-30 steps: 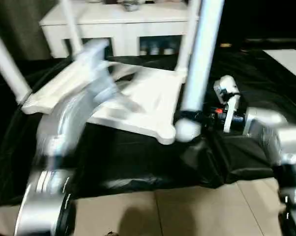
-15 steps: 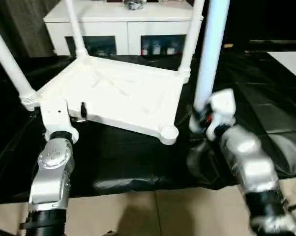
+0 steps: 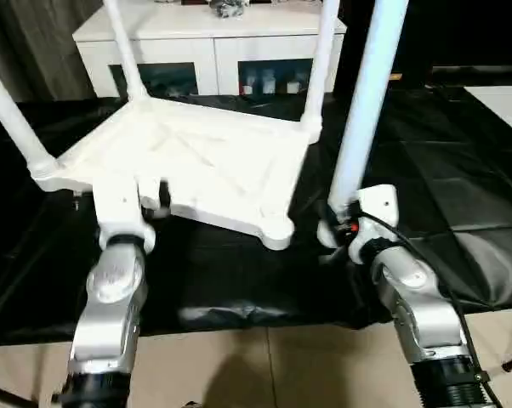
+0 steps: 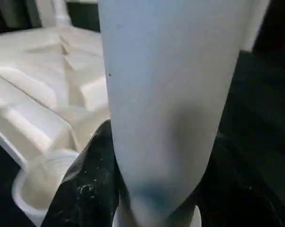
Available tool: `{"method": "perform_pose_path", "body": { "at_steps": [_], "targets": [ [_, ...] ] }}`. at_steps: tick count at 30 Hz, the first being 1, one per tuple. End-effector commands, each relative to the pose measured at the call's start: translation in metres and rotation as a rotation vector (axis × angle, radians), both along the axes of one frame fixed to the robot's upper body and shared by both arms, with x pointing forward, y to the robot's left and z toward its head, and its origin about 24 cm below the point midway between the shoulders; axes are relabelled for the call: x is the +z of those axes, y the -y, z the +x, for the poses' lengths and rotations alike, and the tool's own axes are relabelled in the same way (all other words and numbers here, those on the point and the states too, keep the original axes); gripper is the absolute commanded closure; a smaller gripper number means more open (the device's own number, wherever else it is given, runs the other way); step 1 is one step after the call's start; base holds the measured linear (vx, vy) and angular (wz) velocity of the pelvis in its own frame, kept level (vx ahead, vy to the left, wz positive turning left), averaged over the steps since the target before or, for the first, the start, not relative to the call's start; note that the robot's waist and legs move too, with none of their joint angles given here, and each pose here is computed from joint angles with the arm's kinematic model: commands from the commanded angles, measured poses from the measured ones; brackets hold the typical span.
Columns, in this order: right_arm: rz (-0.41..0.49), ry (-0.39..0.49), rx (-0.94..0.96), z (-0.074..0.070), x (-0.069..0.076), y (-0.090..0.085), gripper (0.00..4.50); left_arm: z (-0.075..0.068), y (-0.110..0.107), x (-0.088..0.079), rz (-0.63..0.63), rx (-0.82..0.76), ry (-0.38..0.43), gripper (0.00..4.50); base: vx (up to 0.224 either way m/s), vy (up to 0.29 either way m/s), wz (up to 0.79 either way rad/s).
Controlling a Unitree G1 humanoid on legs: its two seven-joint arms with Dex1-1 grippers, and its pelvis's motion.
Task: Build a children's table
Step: Pick table leg
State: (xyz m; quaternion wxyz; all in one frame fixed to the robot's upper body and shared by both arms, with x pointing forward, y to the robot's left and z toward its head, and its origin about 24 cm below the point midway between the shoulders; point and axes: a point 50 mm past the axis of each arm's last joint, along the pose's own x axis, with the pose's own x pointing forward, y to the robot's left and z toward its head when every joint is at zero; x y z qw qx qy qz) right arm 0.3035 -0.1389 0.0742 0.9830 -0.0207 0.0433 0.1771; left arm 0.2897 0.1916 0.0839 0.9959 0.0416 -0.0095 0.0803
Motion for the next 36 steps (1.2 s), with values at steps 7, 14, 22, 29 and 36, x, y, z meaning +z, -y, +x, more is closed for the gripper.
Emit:
{"method": "perform_pose_path", "body": {
  "at_steps": [7,14,22,29,36],
  "targets": [
    [-0.013,0.015,0.036,0.002,0.006,-0.006,2.64,0.002,0.007,0.005,0.005,-0.029,0.026,0.06,0.011,0.040,-0.04],
    [-0.029,0.002,0.052,0.000,0.004,-0.005,2.64,0.000,0.014,0.003,0.011,-0.048,0.022,0.06,0.043,0.011,-0.04],
    [-0.066,0.010,0.030,0.001,0.004,0.000,2.64,0.002,0.019,0.003,0.003,-0.062,0.020,0.06,0.076,-0.011,0.02],
    [-0.070,0.008,0.004,0.004,0.004,0.003,2.64,0.005,0.018,0.005,0.017,-0.064,0.023,0.06,0.079,0.012,0.47],
    [-0.033,0.003,-0.051,0.006,0.004,0.007,2.64,0.008,0.019,0.007,0.022,-0.079,0.023,0.06,0.063,-0.057,0.25]
  ]
}}
